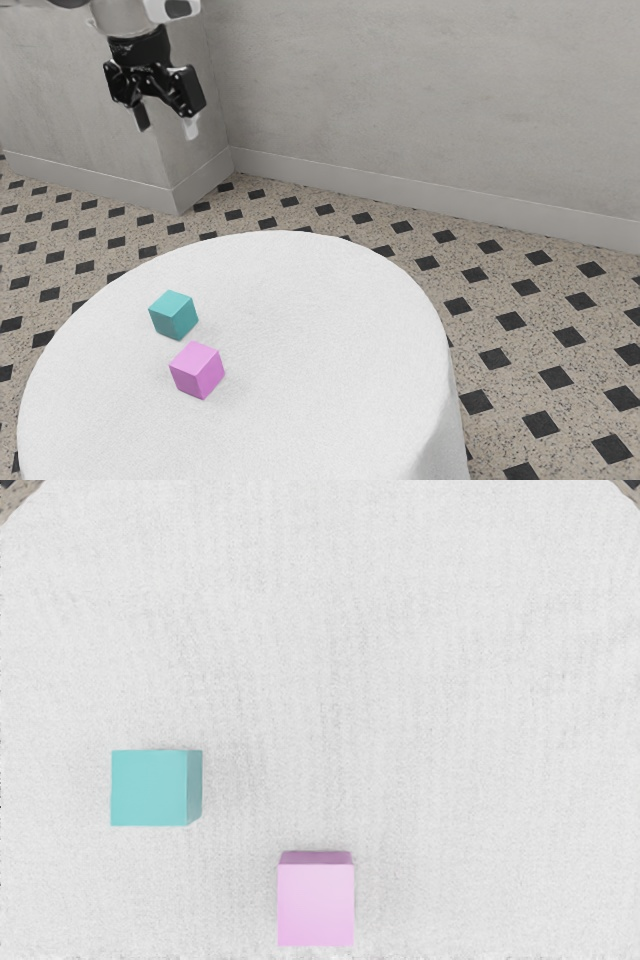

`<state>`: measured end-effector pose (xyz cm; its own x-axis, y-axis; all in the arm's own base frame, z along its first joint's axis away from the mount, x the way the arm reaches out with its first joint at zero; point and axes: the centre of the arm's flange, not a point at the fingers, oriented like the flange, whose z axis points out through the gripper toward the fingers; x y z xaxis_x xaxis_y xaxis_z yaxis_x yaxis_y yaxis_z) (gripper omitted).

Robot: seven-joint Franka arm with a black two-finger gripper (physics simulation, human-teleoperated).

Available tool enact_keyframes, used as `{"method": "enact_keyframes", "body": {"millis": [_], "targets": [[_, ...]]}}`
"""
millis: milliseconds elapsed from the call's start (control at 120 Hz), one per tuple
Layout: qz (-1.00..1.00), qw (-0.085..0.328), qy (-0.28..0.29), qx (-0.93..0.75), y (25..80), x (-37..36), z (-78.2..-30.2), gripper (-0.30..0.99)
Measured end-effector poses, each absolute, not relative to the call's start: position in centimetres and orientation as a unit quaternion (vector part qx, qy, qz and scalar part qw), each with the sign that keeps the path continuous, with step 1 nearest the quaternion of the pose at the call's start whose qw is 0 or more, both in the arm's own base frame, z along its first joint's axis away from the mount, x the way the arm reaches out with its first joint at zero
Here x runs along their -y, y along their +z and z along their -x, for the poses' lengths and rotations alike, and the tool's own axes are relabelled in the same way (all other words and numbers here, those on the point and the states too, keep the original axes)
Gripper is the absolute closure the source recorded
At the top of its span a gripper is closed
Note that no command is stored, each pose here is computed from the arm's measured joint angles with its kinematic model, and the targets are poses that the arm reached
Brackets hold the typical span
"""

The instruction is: Pick up the blue block with one arm, and put the blue block on the pink block with one arm

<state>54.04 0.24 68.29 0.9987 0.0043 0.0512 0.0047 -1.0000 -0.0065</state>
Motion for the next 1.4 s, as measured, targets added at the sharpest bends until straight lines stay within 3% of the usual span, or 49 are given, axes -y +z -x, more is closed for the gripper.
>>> {"method": "enact_keyframes", "body": {"millis": [175,267,325,675,767,908,1050,1400], "targets": [[1.0,0.005,-0.016,0.011,68.7,-1.1,-53.6,0.0],[0.996,0.006,-0.09,0.018,77.3,-1.7,-51.4,0.0],[0.994,0.007,-0.102,0.023,79.3,-2.2,-50.5,0.0],[0.998,0.015,-0.052,0.042,76.7,-3.7,-52.0,0.0],[0.999,0.007,-0.026,0.041,73.6,-3.6,-53.4,0.0],[0.998,-0.01,0.036,0.047,63.0,-4.6,-53.8,0.0],[0.998,0.009,0.042,0.055,56.2,-6.5,-53.6,0.0],[0.998,0.044,0.014,0.045,46.7,-9.1,-52.7,0.0]]}}
